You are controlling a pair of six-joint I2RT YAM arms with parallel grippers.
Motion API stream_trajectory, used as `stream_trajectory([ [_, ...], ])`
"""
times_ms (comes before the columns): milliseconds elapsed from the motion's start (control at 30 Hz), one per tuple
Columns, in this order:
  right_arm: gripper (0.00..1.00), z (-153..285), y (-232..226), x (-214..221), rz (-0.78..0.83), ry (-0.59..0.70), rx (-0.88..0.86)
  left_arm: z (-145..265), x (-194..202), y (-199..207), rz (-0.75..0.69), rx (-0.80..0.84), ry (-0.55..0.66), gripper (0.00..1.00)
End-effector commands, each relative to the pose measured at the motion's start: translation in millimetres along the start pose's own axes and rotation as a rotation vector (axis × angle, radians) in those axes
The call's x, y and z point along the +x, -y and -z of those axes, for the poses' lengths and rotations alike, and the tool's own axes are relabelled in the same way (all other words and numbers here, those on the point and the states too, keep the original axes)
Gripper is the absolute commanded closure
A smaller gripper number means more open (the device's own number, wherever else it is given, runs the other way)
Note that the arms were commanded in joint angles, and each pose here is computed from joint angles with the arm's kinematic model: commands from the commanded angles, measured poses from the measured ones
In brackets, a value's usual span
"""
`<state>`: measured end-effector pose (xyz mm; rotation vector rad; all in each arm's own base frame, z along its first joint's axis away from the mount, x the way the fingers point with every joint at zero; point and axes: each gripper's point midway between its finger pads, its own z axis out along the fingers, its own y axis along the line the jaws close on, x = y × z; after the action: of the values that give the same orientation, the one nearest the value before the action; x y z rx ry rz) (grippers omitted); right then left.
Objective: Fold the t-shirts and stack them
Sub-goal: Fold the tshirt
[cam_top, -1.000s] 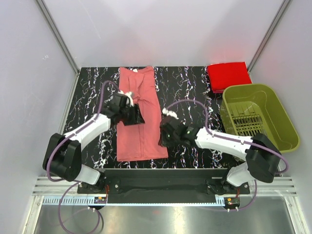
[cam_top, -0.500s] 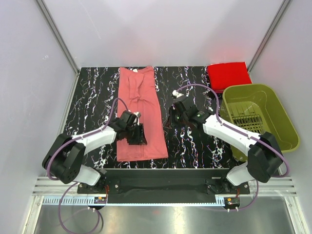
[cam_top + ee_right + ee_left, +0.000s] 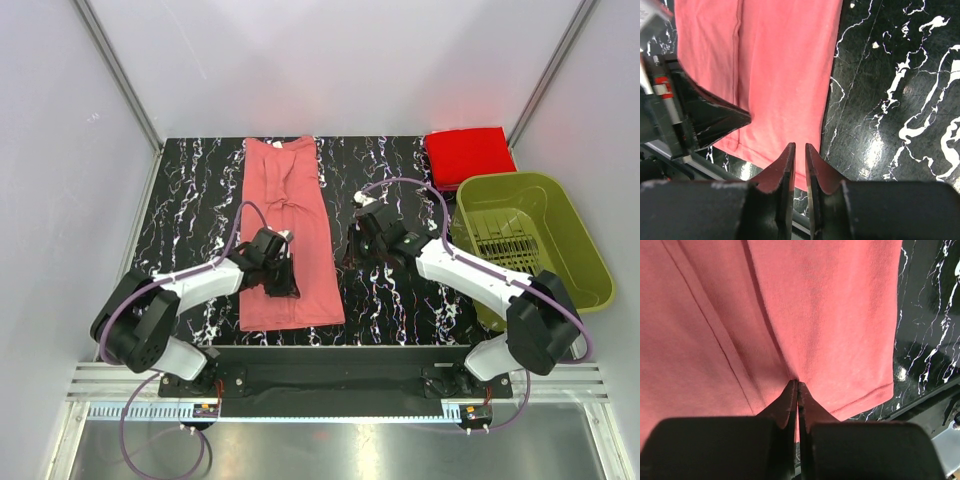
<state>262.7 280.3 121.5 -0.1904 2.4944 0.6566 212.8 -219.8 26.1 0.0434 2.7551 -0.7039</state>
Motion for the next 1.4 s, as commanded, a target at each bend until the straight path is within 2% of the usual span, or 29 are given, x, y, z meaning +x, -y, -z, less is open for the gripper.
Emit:
stream_trajectory([
  [0, 0.80, -8, 0, -1, 0.021, 0.011, -0.014, 15, -15, 9, 0.016, -0.006, 0.083, 1.00],
  [300, 0.80, -21, -1, -3, 0.023, 0.006, -0.019, 25, -16, 4, 0.044, -0.032, 0.151, 1.00],
  [667, 0.79, -31, -9, -15, 0.032, 0.005, -0.032, 11, 1, -7, 0.080, -0.047, 0.099, 1.00],
  [1233, 0.79, -56, -10, -28, 0.033, 0.007, -0.021, 9, 9, -24, 0.110, -0.130, 0.114, 1.00],
  [1267, 0.79, -63, -7, -28, 0.032, -0.004, -0.014, 10, 7, -23, 0.110, -0.133, 0.120, 0.86],
  [1333, 0.79, -67, -10, -34, 0.036, -0.018, -0.016, 13, 4, -24, 0.107, -0.147, 0.127, 0.78],
  [1367, 0.79, -73, -9, -27, 0.033, -0.047, -0.013, 17, 1, -21, 0.103, -0.152, 0.128, 0.68],
])
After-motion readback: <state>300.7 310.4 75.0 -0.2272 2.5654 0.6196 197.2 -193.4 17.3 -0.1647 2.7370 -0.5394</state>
